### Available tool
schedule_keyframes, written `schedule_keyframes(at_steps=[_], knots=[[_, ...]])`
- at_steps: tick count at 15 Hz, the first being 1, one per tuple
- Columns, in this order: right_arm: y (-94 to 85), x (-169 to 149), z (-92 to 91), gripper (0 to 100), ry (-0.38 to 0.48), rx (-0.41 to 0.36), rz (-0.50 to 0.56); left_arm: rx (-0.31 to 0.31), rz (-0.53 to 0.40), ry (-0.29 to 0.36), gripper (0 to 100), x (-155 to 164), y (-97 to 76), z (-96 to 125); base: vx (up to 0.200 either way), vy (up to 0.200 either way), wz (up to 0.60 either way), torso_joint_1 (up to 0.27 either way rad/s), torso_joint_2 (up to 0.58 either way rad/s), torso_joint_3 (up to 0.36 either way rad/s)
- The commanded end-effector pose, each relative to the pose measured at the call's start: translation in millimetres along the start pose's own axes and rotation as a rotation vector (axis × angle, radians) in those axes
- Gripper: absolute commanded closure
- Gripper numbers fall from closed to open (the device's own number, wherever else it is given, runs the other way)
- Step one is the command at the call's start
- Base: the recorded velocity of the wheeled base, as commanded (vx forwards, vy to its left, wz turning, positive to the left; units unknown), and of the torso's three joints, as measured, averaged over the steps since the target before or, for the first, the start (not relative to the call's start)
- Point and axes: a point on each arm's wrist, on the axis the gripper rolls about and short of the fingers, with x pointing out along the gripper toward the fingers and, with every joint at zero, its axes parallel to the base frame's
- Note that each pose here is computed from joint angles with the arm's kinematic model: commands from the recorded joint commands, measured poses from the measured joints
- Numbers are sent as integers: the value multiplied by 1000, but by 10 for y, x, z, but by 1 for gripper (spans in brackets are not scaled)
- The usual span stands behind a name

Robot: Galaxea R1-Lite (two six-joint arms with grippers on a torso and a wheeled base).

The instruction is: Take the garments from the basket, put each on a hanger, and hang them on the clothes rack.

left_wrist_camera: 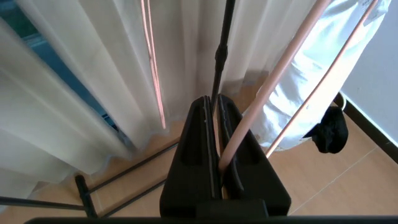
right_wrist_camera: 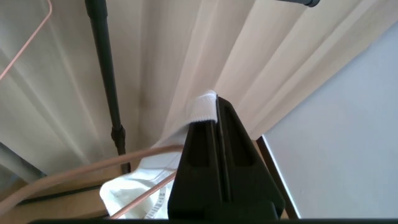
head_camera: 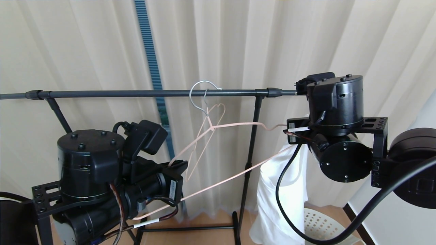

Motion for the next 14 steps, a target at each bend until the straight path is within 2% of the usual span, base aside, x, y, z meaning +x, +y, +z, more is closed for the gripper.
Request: schedule_keyframes(at_steps=[1, 6, 7, 8, 9, 10, 14], knots=[[8, 2, -8, 100, 1, -2, -1, -1, -1, -5, 100, 27, -8, 2, 0, 0, 0, 0, 0, 0], [30, -66, -9, 100, -7, -14, -11, 2, 66, -4, 100, 148, -24, -31, 0, 0, 0, 0, 0, 0], [5, -85, -3, 100, -10, -47, -26, 0, 80, -20, 100, 161, -28, -21, 0, 0, 0, 0, 0, 0], [7, -89, -5, 100, -10, -48, -26, 1, 81, -18, 100, 161, -27, -26, 0, 0, 0, 0, 0, 0], [22, -109, -41, 100, -18, -90, -119, 4, 111, -18, 100, 172, -23, -29, 0, 0, 0, 0, 0, 0], [32, -125, -54, 100, -23, -98, -159, 6, 127, -17, 100, 174, -24, -32, 0, 0, 0, 0, 0, 0], [35, -126, -73, 100, -23, -106, -169, 8, 162, -22, 100, 181, -26, -20, 0, 0, 0, 0, 0, 0]])
